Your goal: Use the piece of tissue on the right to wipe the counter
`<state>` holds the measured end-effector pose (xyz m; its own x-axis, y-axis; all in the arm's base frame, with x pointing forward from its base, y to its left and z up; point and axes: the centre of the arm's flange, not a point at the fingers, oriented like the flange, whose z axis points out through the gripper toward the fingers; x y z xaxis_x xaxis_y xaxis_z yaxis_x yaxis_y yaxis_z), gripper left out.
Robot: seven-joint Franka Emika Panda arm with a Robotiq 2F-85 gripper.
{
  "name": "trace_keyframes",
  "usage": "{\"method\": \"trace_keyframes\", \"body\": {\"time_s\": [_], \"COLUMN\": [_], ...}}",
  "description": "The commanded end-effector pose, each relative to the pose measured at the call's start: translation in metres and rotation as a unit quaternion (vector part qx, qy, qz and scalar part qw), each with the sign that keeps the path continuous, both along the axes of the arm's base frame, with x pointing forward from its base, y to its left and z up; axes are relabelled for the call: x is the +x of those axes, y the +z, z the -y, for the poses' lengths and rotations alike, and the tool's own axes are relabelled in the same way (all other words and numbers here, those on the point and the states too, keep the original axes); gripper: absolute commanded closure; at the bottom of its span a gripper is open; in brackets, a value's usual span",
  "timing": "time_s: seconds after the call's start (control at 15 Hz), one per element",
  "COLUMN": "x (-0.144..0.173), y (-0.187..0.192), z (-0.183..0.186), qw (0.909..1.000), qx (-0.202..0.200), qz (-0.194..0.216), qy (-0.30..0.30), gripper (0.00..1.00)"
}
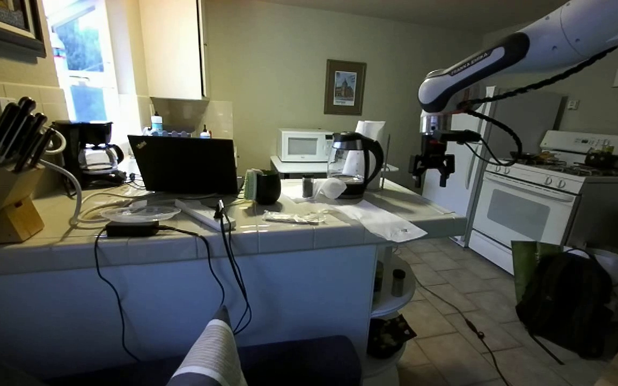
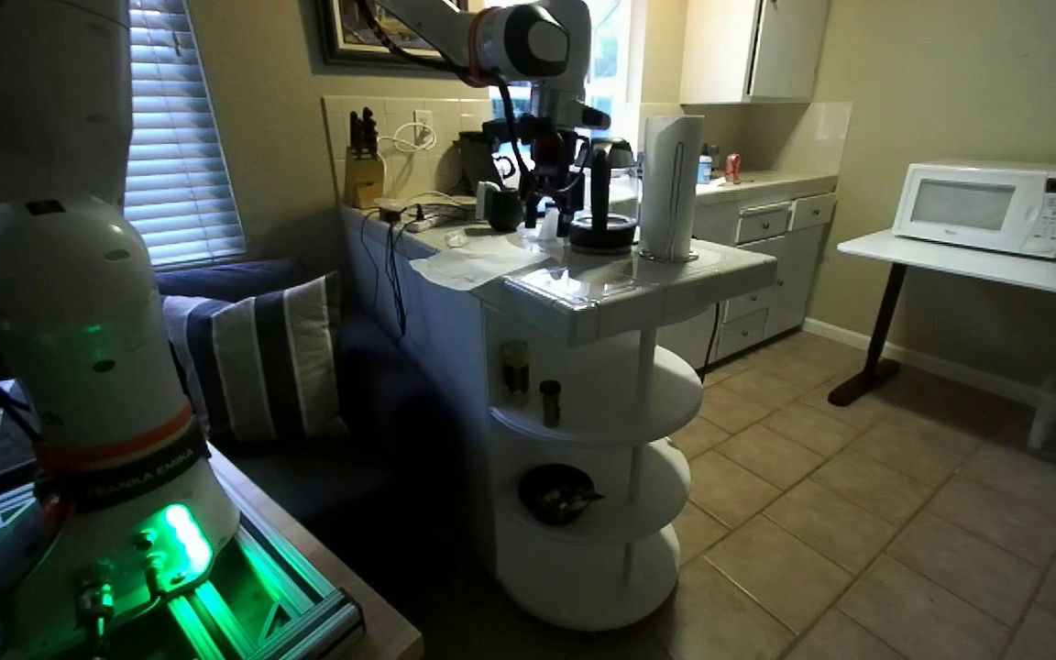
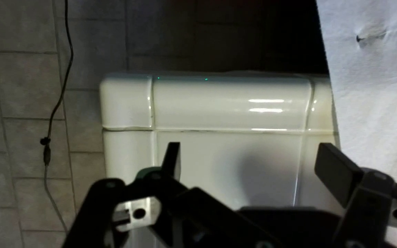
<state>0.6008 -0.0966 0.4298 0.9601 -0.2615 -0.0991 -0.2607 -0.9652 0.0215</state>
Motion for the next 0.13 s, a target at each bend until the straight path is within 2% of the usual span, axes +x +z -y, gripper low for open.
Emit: {"method": "trace_keyframes", "body": {"time_s": [0.0, 0.07], "x": [-0.0032, -0.0049], "y": [0.0012, 0.0024], "z": [0.0005, -0.0002], "qw": [1.0, 1.0], "qx": [0.0, 0.0], "qz": [0.002, 0.003], "qy": [-0.001, 0.0], "gripper": [0.0, 0.0]}}
